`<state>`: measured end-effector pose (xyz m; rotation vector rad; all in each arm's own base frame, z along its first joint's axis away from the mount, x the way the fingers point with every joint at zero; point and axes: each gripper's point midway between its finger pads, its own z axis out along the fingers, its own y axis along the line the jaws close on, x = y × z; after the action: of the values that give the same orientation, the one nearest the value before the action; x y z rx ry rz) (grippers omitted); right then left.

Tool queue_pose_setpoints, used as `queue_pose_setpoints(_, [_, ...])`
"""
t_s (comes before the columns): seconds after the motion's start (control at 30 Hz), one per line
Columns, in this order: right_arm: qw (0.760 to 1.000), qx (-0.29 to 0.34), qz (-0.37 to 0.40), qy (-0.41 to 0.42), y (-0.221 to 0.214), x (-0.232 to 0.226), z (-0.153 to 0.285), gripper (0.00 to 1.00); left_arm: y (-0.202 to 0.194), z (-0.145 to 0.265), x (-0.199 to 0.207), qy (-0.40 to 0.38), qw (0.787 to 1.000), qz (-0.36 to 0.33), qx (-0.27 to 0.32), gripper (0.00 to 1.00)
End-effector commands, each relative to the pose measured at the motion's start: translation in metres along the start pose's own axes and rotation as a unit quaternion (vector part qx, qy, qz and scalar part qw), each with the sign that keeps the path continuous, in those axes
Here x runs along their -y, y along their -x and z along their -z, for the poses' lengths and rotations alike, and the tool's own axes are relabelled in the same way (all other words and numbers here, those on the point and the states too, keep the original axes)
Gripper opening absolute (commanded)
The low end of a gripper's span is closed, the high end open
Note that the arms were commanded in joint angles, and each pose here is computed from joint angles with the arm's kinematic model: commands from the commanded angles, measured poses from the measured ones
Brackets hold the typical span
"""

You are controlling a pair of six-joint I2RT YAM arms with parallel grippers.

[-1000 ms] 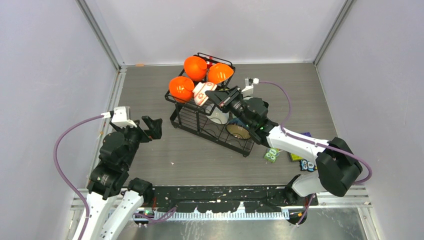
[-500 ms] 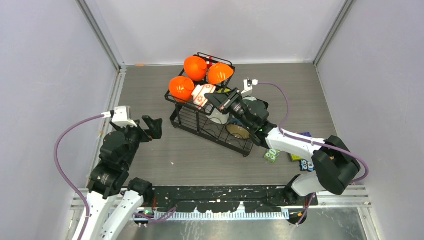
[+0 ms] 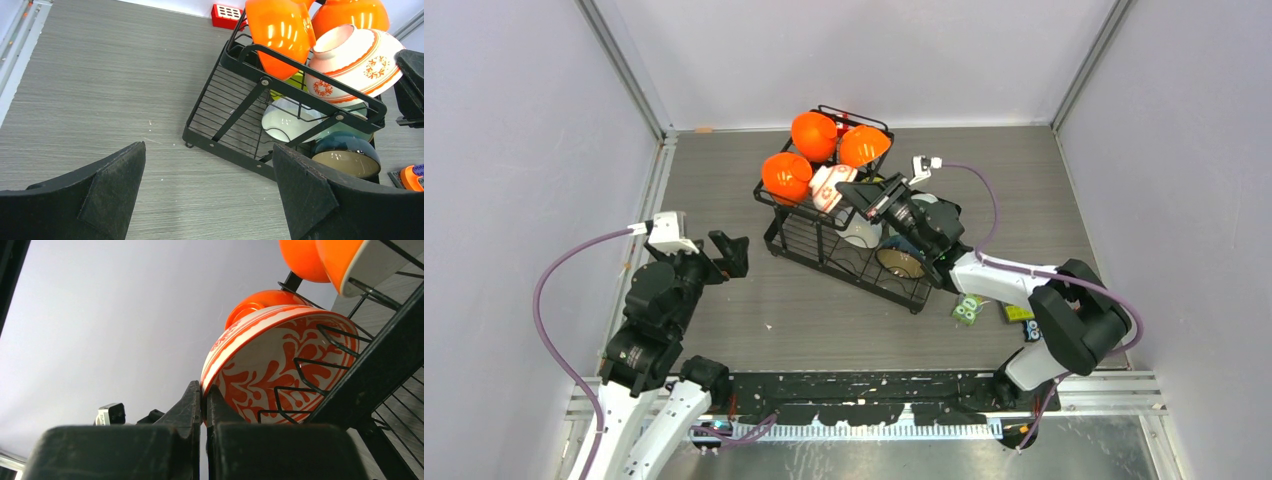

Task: Unload the bowls from the dish rack
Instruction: Pick up the bowl from the dish rack.

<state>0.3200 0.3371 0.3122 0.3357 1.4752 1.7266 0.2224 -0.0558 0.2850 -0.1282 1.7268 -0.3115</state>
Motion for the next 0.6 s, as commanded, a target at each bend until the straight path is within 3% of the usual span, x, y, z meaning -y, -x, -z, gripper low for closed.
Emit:
queue_pose_setpoints(0.0, [0.994,0.02,0.003,0.103,0.017,-0.054,-0.001,0.01,0.01,-0.003,0.002,-0.001,1.0,0.009,0.022,0.99])
queue_pose_setpoints(0.57, [0.984,0.007,0.003,0.179,0.023,-0.096,-0.004,0.01,0.011,-0.001,0.001,0.002,1.0,0.009,0.026,0.99])
